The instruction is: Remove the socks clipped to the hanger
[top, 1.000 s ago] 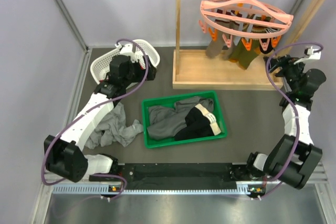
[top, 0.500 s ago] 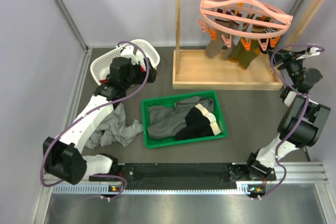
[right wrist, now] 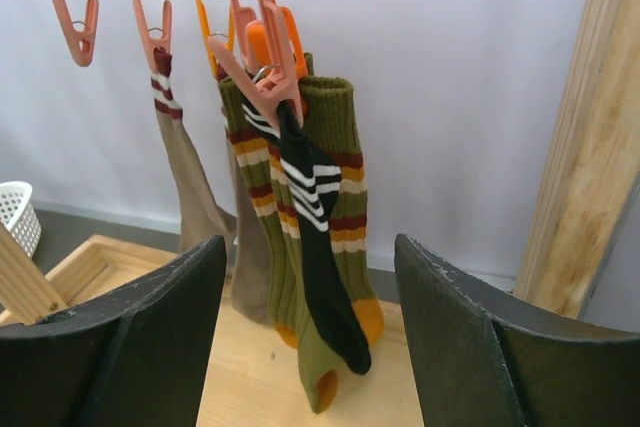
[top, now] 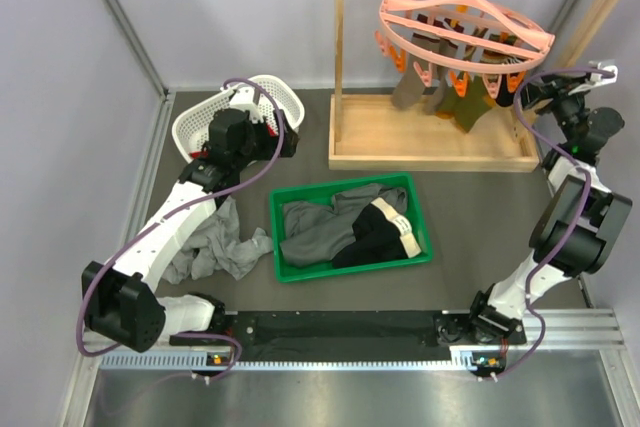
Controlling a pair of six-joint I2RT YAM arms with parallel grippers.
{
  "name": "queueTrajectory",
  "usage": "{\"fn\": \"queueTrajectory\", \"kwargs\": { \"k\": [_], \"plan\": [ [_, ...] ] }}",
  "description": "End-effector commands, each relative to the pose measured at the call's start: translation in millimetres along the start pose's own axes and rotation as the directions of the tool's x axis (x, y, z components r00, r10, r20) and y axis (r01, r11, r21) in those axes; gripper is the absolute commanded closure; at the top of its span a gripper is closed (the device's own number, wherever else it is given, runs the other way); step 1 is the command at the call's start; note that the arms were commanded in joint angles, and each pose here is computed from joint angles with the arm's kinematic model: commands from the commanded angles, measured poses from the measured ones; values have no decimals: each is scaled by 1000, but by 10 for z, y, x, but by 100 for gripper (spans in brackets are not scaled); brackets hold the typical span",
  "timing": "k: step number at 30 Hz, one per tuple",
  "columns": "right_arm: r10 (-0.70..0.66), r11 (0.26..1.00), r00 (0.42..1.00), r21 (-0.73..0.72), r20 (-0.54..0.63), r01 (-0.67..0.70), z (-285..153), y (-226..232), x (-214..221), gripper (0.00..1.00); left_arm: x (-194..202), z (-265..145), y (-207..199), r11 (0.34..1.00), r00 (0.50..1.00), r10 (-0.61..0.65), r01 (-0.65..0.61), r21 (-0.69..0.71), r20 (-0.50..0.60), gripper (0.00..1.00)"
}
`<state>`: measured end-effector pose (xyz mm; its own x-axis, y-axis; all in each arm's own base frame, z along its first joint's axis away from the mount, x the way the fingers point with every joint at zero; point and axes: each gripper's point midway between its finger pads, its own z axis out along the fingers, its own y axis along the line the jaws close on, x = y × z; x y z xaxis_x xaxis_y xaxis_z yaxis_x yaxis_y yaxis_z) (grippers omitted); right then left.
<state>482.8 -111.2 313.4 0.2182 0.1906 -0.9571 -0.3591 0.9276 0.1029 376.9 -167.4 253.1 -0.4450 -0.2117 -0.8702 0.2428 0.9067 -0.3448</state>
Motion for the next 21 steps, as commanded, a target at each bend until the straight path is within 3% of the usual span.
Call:
{"fn": "queueTrajectory", "kwargs": {
  "k": [1,9,12,15,16,17,19,21],
  "plan": [
    [-62,997,998,-42,14,63,160,-2,-69,32,-234,-98,-84,1000,996,9,-12,28,90,1],
    [-55,994,998,-93,-12,54,385,161,198,33,-232,-101,-81,1000,996,11,-13,25,91,1],
    [-46,995,999,-85,-15,45,408,154,250,37,-239,-112,-71,1000,995,12,-14,19,95,1],
    [-42,995,999,-94,-3,41,381,209,210,59,-235,-119,-60,1000,995,12,-14,17,98,1],
    [-42,995,999,-94,3,42,367,237,189,78,-237,-124,-68,1000,995,12,-14,19,98,1],
    [-43,995,999,-93,8,43,321,275,192,86,-238,-124,-65,1000,995,11,-12,19,98,1],
    [-60,994,998,-90,37,63,271,393,39,99,-256,-132,-92,999,994,4,-8,32,105,1],
    [-48,992,998,-116,35,51,217,580,74,100,-260,-136,-119,999,994,-2,-3,46,106,1]
  ]
}}
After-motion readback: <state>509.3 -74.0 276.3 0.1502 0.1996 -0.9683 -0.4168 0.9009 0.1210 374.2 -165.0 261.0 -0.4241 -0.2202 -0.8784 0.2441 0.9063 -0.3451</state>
